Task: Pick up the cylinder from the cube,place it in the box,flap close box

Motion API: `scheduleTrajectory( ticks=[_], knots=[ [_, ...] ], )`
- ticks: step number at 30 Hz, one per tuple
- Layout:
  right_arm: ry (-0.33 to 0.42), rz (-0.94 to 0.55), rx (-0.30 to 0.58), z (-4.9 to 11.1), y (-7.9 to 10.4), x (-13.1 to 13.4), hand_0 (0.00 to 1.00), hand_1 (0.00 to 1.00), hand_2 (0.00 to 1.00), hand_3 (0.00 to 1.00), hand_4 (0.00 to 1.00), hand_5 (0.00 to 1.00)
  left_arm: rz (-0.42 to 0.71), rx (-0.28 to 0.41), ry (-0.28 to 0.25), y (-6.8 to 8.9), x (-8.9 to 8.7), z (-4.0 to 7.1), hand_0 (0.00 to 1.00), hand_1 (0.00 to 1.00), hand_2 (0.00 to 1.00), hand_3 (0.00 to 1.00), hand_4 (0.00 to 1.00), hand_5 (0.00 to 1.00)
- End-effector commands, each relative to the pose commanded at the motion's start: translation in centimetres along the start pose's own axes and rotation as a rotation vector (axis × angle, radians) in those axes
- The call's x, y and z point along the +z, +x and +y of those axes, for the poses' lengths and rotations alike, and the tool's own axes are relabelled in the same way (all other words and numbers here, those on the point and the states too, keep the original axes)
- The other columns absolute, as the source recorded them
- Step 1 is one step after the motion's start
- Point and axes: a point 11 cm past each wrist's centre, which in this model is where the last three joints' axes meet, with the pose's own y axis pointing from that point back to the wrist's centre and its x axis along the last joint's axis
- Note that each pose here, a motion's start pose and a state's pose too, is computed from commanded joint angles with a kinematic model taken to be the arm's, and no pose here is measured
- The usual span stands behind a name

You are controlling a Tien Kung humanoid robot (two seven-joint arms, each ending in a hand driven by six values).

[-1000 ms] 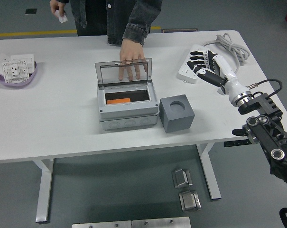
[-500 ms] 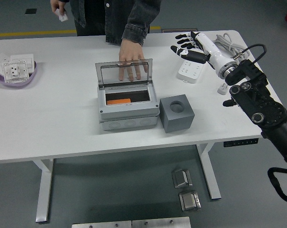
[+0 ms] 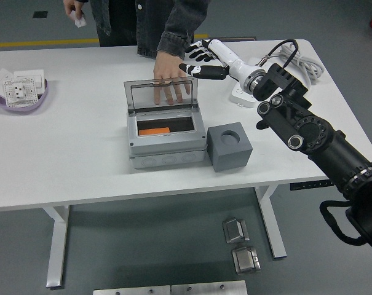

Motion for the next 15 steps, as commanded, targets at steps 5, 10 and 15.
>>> scheduleTrajectory(
  ticks=[5, 10, 15],
  knots=[
    [0.008, 0.008, -0.041, -0.5, -1.9, -0.5, 0.788, 0.754, 0.753, 0.77, 0.778, 0.499, -0.005, -0.001, -0.013, 0.0, 0.6, 0.1, 0.711, 0.682, 0.709, 0.881, 0.8, 0.459],
    [0.008, 0.02, -0.063, -0.5, -2.8, -0.4, 0.792, 0.755, 0.753, 0.771, 0.778, 0.498, -0.01, -0.001, -0.018, 0.0, 0.9, 0.1, 0.711, 0.682, 0.709, 0.881, 0.8, 0.459],
    [0.021, 0.039, -0.083, -0.3, -3.5, -0.7, 0.794, 0.755, 0.753, 0.772, 0.776, 0.498, -0.012, -0.003, -0.014, 0.0, 0.8, 0.1, 0.711, 0.682, 0.709, 0.881, 0.8, 0.459]
  ],
)
